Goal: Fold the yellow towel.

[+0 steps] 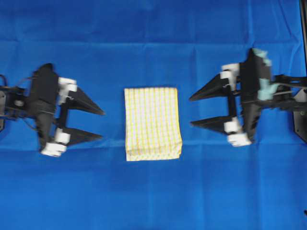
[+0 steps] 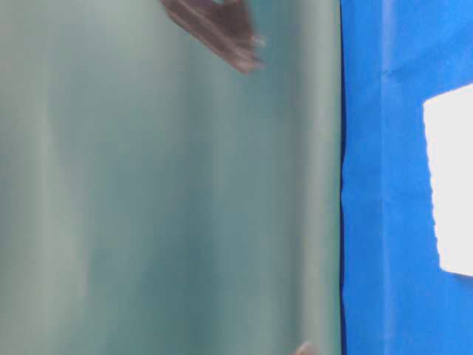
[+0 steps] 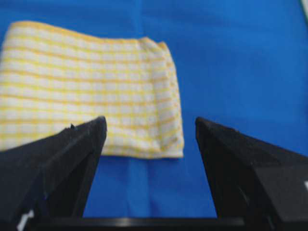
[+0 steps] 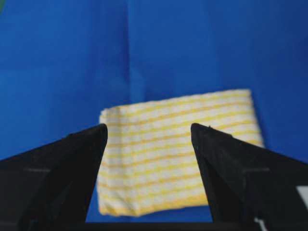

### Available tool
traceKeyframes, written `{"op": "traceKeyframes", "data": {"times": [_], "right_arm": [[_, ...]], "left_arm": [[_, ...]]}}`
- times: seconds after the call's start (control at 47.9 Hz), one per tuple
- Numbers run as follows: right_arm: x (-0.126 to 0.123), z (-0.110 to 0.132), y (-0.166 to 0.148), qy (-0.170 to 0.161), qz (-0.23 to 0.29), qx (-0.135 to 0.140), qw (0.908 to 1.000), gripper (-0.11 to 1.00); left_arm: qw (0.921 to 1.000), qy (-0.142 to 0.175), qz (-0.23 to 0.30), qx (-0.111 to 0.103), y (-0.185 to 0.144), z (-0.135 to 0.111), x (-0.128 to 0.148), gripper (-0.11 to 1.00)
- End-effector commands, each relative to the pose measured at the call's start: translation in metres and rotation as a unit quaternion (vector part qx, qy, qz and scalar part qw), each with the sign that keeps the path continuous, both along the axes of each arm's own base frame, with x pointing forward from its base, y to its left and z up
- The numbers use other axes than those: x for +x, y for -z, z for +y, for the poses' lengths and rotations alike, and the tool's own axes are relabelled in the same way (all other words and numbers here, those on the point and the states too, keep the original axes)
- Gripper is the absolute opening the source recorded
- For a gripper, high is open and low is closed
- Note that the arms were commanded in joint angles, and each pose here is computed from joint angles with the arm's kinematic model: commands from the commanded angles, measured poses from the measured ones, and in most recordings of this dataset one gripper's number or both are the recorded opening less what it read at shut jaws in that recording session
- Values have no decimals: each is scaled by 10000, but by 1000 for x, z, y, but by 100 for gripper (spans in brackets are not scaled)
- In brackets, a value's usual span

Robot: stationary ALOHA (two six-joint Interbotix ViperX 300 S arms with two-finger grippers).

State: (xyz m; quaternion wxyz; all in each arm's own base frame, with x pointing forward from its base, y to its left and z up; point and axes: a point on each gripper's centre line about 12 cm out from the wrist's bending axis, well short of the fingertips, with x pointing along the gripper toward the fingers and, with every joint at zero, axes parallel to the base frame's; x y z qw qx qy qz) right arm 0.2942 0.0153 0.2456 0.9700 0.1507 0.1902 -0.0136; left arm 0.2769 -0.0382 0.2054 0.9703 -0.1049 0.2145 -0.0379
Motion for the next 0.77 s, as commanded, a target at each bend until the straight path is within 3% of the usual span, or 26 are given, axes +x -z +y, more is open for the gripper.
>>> {"op": "traceKeyframes", "data": {"times": [0.0, 0.146, 0.417, 0.751], "right_arm": [[-16, -4, -19, -15, -280, -95, 9996, 71], [-40, -6, -30, -109, -413, -210, 9989, 71], [-87, -6, -30, -312, -597, -520, 9964, 71], [-130, -8, -5, -280, -1004, -603, 9927, 71]], "left_arm": [[9994, 6, -356, 0, -15, 3, -14, 67], [9967, 73, -778, 234, -28, 8, -40, 67], [9846, 122, -1554, 791, -44, 18, -79, 66], [9811, 9, -1744, 834, -28, 24, -106, 66]]}}
